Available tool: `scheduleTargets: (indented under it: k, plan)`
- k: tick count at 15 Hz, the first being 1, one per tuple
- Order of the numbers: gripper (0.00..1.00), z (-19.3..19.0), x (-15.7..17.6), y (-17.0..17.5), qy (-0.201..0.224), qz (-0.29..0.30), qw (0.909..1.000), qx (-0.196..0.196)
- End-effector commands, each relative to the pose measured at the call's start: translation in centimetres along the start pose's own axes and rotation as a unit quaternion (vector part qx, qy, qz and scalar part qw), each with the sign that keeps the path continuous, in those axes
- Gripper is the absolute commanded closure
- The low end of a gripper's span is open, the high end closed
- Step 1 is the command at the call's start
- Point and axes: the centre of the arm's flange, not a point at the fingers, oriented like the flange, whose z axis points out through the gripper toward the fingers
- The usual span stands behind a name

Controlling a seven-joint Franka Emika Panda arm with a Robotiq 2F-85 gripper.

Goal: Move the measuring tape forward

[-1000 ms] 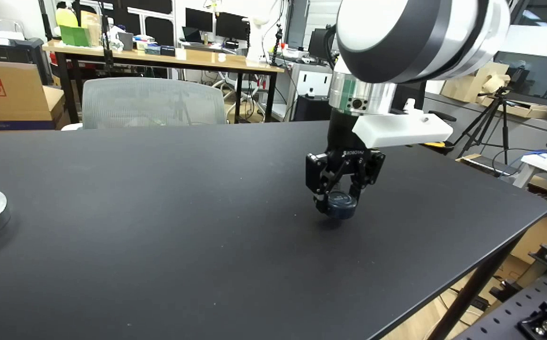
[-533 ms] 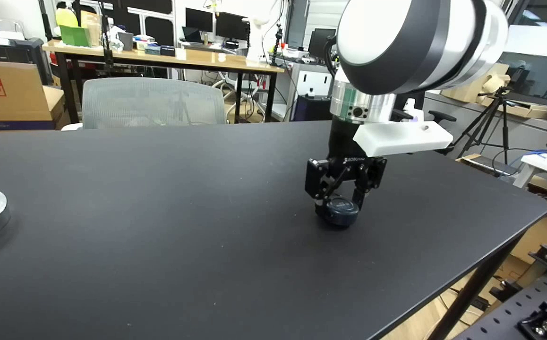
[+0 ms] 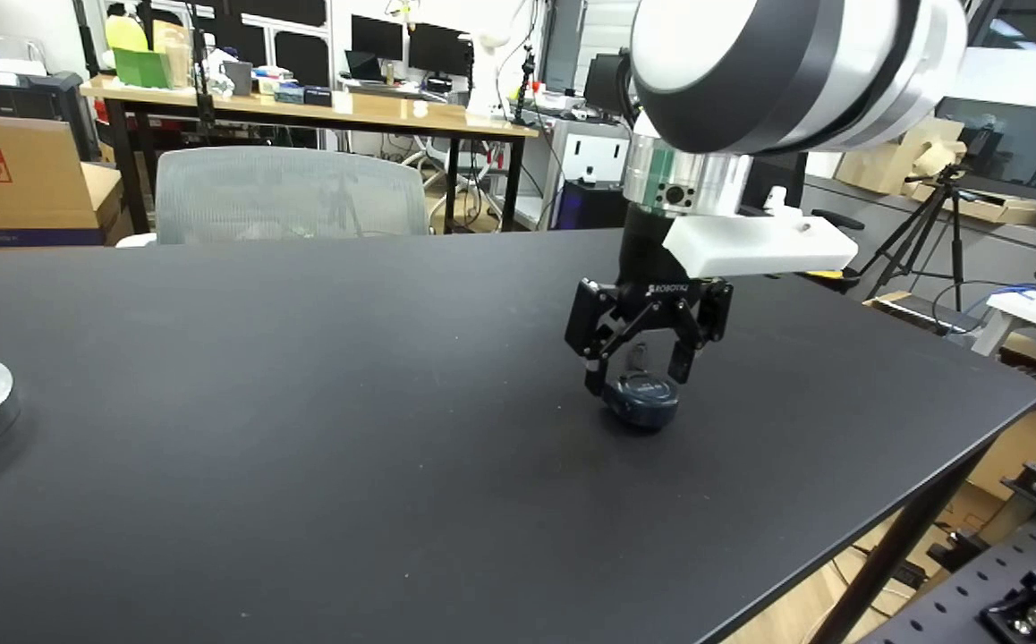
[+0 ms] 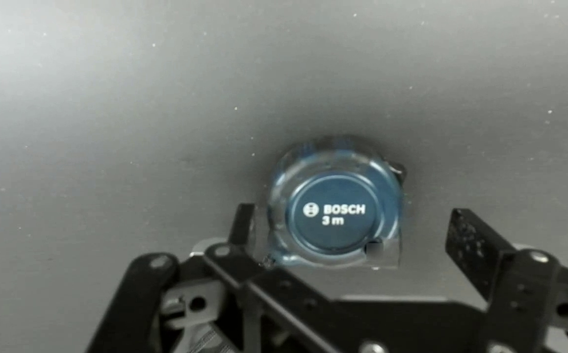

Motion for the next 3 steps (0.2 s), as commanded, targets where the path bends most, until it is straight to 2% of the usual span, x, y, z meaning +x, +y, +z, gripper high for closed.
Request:
scheduleTargets:
  k: [1,3]
  plan:
    - [0.0,-3.1,-1.2,0.2,0.005,0.006,0.9999,0.01]
    - [0.0,-4.2,-1.5,0.2,0.008,0.005,0.9999,0.012]
